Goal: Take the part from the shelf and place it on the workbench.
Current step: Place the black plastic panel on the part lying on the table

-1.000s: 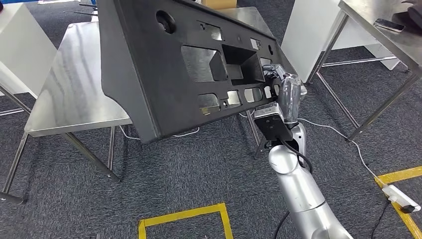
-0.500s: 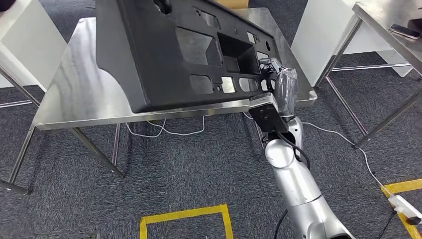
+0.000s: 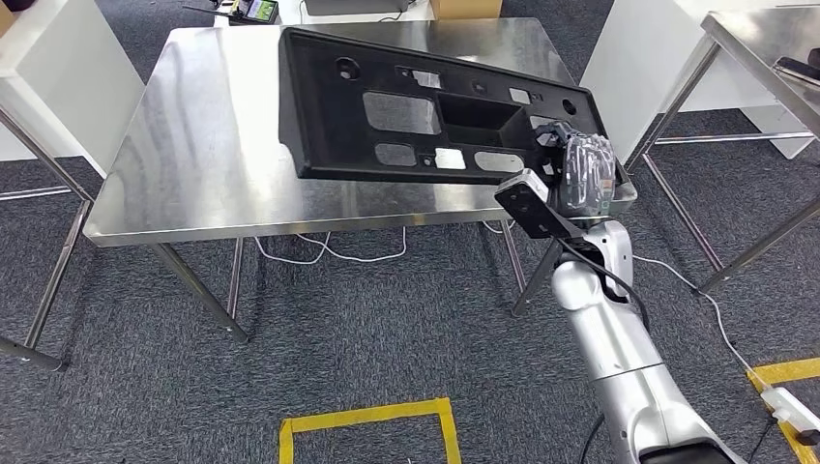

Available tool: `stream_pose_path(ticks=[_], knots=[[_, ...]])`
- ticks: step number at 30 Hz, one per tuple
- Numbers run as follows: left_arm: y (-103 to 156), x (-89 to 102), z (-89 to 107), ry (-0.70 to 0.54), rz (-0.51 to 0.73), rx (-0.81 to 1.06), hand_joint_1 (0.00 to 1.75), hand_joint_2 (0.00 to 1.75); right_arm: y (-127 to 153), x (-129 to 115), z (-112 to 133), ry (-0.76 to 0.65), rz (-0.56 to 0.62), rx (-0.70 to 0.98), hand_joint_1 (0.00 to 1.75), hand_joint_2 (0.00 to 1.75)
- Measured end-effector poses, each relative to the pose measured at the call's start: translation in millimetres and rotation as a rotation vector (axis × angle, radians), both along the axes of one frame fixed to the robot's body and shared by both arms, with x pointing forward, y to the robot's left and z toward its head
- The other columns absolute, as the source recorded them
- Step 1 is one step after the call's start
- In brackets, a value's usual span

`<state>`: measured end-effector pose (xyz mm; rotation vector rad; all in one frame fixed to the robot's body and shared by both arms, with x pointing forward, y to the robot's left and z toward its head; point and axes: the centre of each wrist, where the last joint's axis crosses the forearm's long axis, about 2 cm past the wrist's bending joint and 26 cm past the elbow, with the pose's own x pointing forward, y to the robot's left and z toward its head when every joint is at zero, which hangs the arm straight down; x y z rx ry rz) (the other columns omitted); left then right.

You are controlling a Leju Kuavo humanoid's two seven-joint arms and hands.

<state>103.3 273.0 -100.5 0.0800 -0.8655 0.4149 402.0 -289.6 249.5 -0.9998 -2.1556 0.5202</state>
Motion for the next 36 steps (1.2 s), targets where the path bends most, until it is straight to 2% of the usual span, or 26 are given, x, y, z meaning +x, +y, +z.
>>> stream_pose_path(ticks=[13,23,36], knots=[[-0.1,1.6,0.4,-0.013,-0.021,-0.005,0.00,1.75,-46.3,-21.7,-39.5,0.092,-0.076,-0.040,1.75,1.75],[1.4,9.7,2.3,-0.033,-0.003,-0.015,0.00,1.75,-62.1,-29.9,-39.4,0.086,-0.103,-0.048,1.75,1.75],[3.3,8.3,1.9,-0.030,0.013,-0.021,0.00,1.75,-62.0,-28.4,-39.0,0.081,-0.090,-0.049,1.75,1.75]])
